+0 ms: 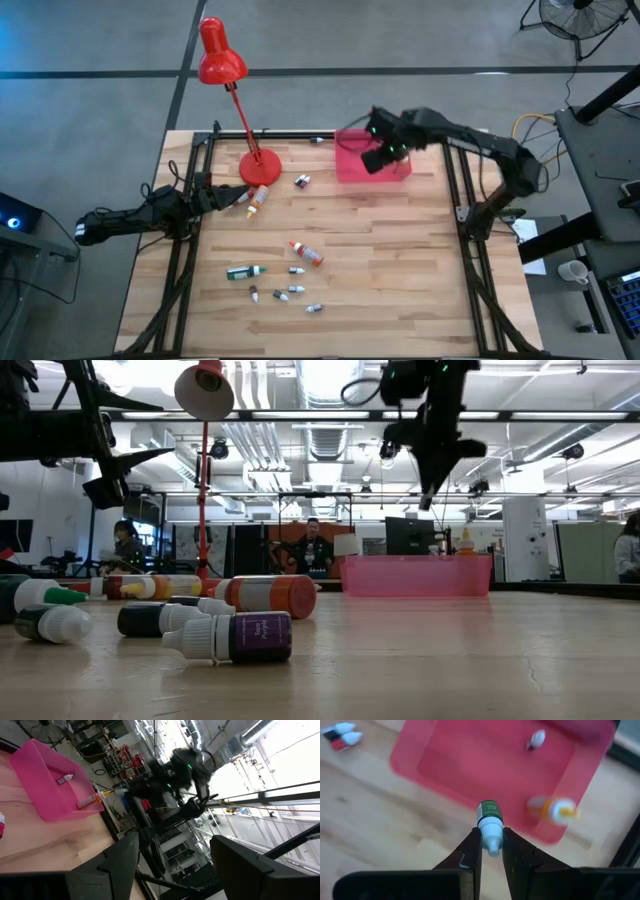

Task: Pick & Place food coloring
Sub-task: Put the small green food coloring bottle into the red bin

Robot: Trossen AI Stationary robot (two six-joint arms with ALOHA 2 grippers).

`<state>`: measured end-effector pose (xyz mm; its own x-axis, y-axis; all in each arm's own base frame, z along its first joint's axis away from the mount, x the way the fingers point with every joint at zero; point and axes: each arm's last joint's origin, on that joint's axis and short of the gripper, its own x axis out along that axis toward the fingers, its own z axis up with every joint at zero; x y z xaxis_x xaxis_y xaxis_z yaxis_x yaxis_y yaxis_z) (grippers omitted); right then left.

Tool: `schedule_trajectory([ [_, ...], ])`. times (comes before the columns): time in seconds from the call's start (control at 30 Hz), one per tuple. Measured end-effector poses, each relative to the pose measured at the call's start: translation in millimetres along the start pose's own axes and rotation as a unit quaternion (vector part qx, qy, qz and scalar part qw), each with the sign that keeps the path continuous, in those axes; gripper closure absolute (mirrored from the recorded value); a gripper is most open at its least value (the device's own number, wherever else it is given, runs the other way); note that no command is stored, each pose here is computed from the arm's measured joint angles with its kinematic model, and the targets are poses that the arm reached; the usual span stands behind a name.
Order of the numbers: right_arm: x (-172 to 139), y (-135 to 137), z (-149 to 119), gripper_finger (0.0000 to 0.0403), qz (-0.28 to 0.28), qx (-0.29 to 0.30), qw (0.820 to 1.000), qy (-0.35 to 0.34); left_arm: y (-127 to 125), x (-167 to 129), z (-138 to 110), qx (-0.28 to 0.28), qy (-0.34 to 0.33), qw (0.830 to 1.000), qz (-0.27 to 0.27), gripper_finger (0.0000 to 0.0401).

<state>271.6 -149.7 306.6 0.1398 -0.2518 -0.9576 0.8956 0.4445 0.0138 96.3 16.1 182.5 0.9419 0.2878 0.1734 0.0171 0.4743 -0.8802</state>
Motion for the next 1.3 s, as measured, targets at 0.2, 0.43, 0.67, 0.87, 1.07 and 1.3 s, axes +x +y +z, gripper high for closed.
schedule_trajectory([
  [0.2, 48, -26, 45, 0.0354, 0.008, -0.007, 0.997, 0.071, 0, 0, 0, 0.000, 0.000, 1.000, 0.000, 0.0181],
  [0.43, 97, -19, 61, 0.0354, 0.003, -0.075, 0.989, 0.126, 0, 0, 0, 0.000, 0.000, 1.000, 0.000, 0.0181],
  [0.67, 131, -13, 78, 0.0354, -0.003, -0.113, 0.983, 0.146, 0, 0, 0, 0.000, 0.000, 1.000, 0.000, 0.0181],
  [0.87, 146, -22, 94, 0.0354, -0.005, -0.116, 0.982, 0.151, 0, 0, 0, 0.000, 0.000, 1.000, 0.000, 0.0181],
  [1.07, 146, -40, 94, 0.0354, -0.011, -0.117, 0.976, 0.183, 0, 0, 0, 0.000, 0.000, 1.000, 0.000, 0.0181],
  [1.3, 151, -58, 91, 0.0353, -0.018, -0.110, 0.970, 0.216, 0, 0, 0, 0.000, 0.000, 1.000, 0.000, 0.0181],
])
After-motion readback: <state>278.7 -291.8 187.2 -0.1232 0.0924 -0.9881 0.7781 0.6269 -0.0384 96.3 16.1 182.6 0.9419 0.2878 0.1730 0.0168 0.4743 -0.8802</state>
